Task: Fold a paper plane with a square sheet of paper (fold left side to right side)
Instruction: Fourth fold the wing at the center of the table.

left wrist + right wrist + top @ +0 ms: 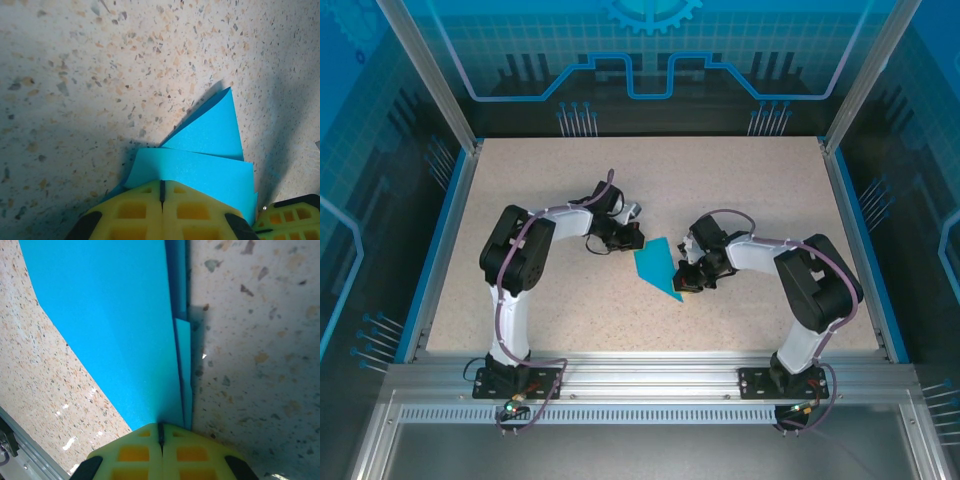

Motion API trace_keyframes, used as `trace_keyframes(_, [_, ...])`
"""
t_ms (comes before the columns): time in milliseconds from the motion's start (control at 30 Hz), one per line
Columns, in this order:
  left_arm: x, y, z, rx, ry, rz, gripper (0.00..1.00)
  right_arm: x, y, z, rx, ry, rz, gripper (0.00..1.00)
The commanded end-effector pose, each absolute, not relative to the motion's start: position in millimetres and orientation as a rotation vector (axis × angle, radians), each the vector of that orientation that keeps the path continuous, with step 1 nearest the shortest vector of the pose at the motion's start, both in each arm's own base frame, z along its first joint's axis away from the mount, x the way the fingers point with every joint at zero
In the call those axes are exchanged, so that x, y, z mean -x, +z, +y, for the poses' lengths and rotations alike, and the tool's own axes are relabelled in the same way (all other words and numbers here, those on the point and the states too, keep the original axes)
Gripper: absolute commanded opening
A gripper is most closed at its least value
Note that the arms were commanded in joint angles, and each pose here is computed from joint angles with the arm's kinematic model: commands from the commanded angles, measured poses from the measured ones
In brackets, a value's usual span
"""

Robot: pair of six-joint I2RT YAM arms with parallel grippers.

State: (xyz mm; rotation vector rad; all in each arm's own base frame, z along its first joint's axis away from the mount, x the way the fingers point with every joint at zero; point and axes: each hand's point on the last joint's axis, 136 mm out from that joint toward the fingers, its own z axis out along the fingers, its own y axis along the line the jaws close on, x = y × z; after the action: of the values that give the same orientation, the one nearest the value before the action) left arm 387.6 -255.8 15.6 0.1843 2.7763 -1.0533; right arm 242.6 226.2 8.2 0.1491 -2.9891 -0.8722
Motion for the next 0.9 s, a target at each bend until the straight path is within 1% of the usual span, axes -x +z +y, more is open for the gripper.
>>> trace_keyframes(0, [-409.9, -4.6, -223.3, -0.106, -0.902, 2.802, 0.0, -189.6, -28.5, 184.5, -0.079, -0.523, -2.882, 0.0])
trace_keyframes(367, [-431.4, 8.3, -210.6, -0.049, -0.898, 2.78, 0.04, -193.5, -23.7, 193.6, -0.087, -0.582, -2.888, 0.0])
trace_keyframes(500, [-434.2, 25.1, -212.8, -0.054, -0.922, 2.746, 0.07, -204.6, -16.8, 204.7, -0.084, -0.673, -2.916, 0.0])
trace_keyframes(533, [-434.0, 31.6, -212.5, -0.055, -0.923, 2.733, 0.09, -209.8, -13.2, 209.6, -0.082, -0.713, -2.929, 0.02])
trace_keyframes(600, [-432.5, 46.3, -211.3, -0.047, -0.93, 2.7, 0.18, -222.3, -1.5, 222.3, -0.097, -0.829, -2.957, 0.08])
trace_keyframes(667, [-428.2, 60.9, -209.0, -0.032, -0.936, 2.667, 0.24, -234.5, 12.9, 232.2, -0.113, -0.935, -2.996, 0.11])
trace_keyframes(700, [-424.7, 68.6, -207.7, -0.018, -0.939, 2.653, 0.29, -241.6, 21.6, 235.8, -0.129, -0.982, -3.023, 0.15])
trace_keyframes(833, [-407.6, 88.5, -206.0, 0.049, -0.997, 2.609, 0.4, -267.8, 60.0, 241.2, -0.213, -1.114, -3.151, 0.32])
trace_keyframes(867, [-402.2, 92.1, -206.2, 0.07, -1.021, 2.601, 0.42, -273.4, 67.5, 238.6, -0.23, -1.109, -3.191, 0.42])
